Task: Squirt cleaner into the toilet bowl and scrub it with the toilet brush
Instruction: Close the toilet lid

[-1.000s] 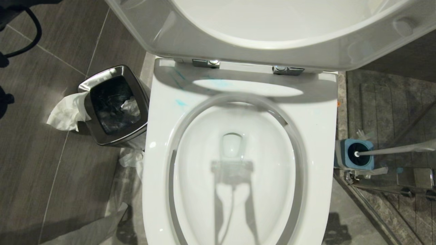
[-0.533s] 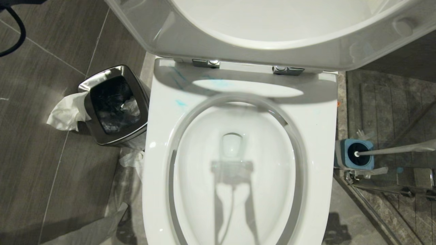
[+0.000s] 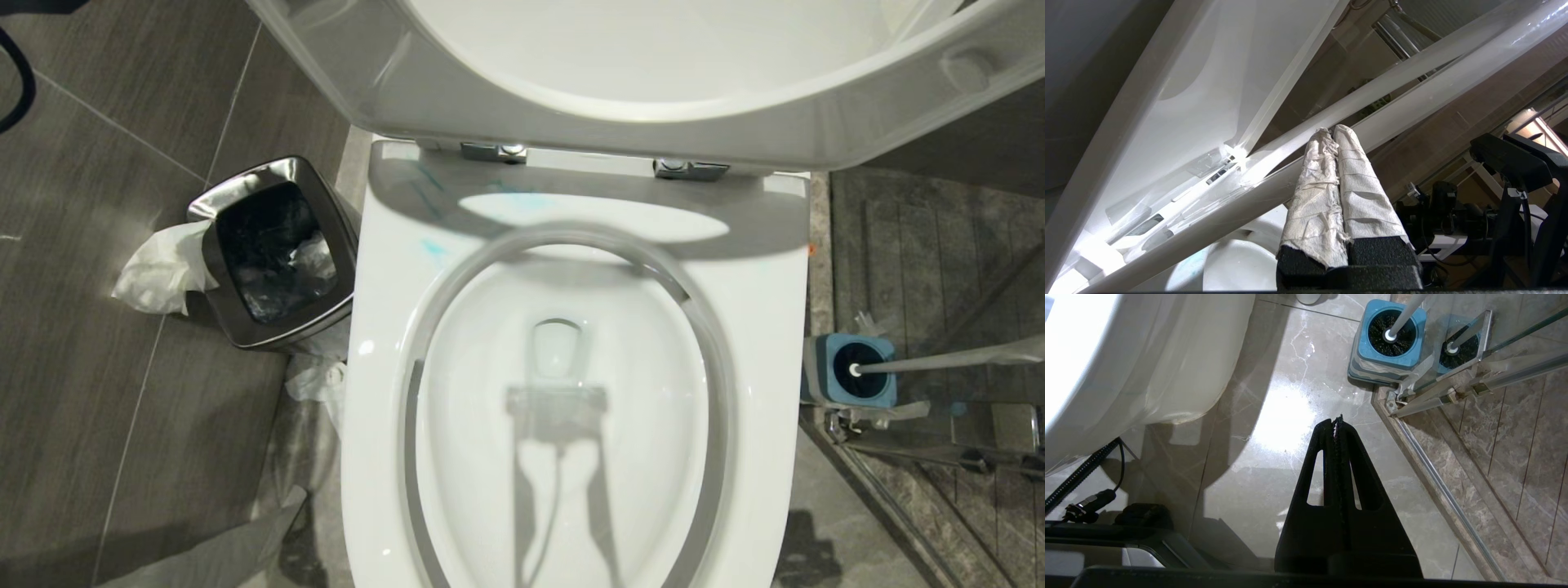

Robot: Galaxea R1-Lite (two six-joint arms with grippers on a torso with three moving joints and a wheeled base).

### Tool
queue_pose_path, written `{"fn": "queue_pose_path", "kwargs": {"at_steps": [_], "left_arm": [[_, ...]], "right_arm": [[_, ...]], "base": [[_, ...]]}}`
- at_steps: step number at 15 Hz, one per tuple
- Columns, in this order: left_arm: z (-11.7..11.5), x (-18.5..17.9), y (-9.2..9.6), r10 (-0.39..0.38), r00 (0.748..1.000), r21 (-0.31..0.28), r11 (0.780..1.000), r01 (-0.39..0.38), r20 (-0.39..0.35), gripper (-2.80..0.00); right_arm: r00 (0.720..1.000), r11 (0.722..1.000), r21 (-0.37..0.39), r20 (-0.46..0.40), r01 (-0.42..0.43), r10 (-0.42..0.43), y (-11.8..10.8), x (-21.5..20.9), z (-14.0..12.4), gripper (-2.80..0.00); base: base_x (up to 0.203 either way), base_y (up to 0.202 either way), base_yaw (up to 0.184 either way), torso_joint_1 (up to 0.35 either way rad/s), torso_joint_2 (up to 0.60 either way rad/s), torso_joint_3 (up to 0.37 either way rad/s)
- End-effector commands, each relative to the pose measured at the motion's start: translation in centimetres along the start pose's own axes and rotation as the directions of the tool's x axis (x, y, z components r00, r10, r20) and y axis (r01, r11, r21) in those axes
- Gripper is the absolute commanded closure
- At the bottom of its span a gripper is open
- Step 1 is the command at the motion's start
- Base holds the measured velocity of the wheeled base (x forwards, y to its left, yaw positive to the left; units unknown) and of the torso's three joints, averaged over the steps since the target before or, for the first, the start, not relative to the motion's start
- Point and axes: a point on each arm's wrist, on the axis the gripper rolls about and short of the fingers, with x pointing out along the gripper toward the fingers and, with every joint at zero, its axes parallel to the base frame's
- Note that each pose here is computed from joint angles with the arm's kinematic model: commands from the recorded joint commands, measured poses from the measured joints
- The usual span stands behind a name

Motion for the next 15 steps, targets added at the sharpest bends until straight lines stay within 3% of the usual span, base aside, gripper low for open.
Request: {"fn": "queue_pose_path", "kwargs": {"at_steps": [1, 8, 12, 15], "left_arm": [[0.3, -0.3, -0.3, 0.007, 1.000, 0.013, 1.000, -0.007, -0.005, 0.00], [0.3, -0.7, -0.1, 0.029, 1.000, 0.016, 0.999, -0.029, -0.004, 0.00], [1.2, -2.1, -0.5, 0.102, 0.995, 0.070, 0.992, -0.102, -0.007, 0.00], [2.5, -2.9, -2.2, 0.149, 0.989, 0.122, 0.981, -0.148, 0.002, 0.00]], "right_arm": [[1.000, 1.000, 0.000, -0.001, -0.001, 0.001, 0.0, 0.0, 0.0, 0.00], [1.000, 1.000, 0.000, -0.001, -0.001, 0.001, 0.0, 0.0, 0.0, 0.00], [1.000, 1.000, 0.000, -0.001, -0.001, 0.001, 0.0, 0.0, 0.0, 0.00], [1.000, 1.000, 0.000, -0.001, -0.001, 0.001, 0.0, 0.0, 0.0, 0.00]], "base": [[0.000, 0.000, 0.000, 0.000, 0.00, 0.000], [0.000, 0.000, 0.000, 0.000, 0.00, 0.000], [0.000, 0.000, 0.000, 0.000, 0.00, 0.000], [0.000, 0.000, 0.000, 0.000, 0.00, 0.000]]}}
